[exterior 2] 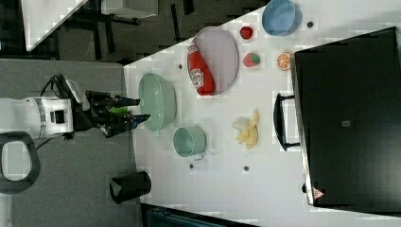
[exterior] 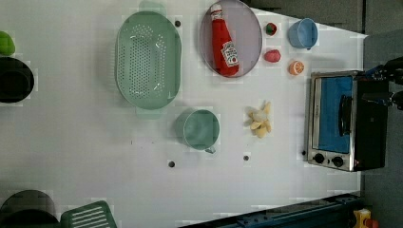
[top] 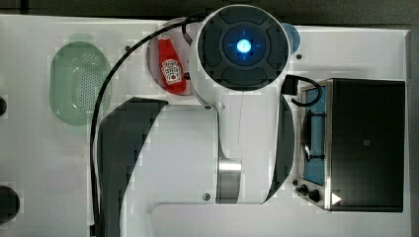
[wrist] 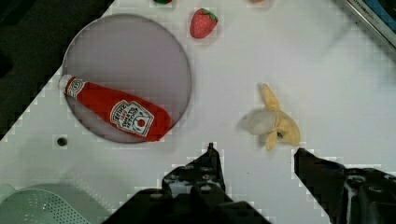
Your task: Pick Banana and place it in mug.
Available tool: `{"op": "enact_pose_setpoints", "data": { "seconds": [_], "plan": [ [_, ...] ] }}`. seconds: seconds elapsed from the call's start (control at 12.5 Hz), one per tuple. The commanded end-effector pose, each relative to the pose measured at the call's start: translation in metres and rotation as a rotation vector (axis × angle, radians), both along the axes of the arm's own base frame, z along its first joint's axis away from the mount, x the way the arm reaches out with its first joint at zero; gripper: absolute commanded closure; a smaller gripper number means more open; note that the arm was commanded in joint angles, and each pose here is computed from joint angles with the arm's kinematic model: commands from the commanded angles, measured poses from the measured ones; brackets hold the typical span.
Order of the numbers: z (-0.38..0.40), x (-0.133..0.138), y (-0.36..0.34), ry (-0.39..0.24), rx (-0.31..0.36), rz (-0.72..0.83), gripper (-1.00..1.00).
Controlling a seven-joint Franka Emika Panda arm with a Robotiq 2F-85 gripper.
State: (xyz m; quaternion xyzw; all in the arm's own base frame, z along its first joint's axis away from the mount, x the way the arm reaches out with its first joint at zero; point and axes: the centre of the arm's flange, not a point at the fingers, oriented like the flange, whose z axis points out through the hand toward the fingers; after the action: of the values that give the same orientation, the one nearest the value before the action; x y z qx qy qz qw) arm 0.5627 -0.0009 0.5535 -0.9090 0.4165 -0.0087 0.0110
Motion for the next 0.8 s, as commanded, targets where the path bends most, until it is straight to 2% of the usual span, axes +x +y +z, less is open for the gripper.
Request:
{"op": "enact_pose_setpoints", "data": {
  "seconds": [0.08,0.16,0.24,0.48,0.56,0.72,0.8],
  "plan": [
    [0.046,-0.098,-0.022,0.036,-0.014,-0.004,-0.48],
    [0.045,-0.098,-0.022,0.039,-0.014,-0.005,-0.68],
    [0.041,-0.098,-0.022,0.046,-0.014,-0.005,-1.00],
    [0.010,-0.097,-0.023,0.093,-0.010,-0.005,-1.00],
    [-0.019,-0.094,-0.023,0.123,-0.007,-0.005,-1.00],
    [-0.059,-0.090,-0.024,0.146,-0.004,0.005,-1.00],
    [-0.105,-0.084,-0.025,0.152,-0.001,0.029,-1.00]
  ]
}}
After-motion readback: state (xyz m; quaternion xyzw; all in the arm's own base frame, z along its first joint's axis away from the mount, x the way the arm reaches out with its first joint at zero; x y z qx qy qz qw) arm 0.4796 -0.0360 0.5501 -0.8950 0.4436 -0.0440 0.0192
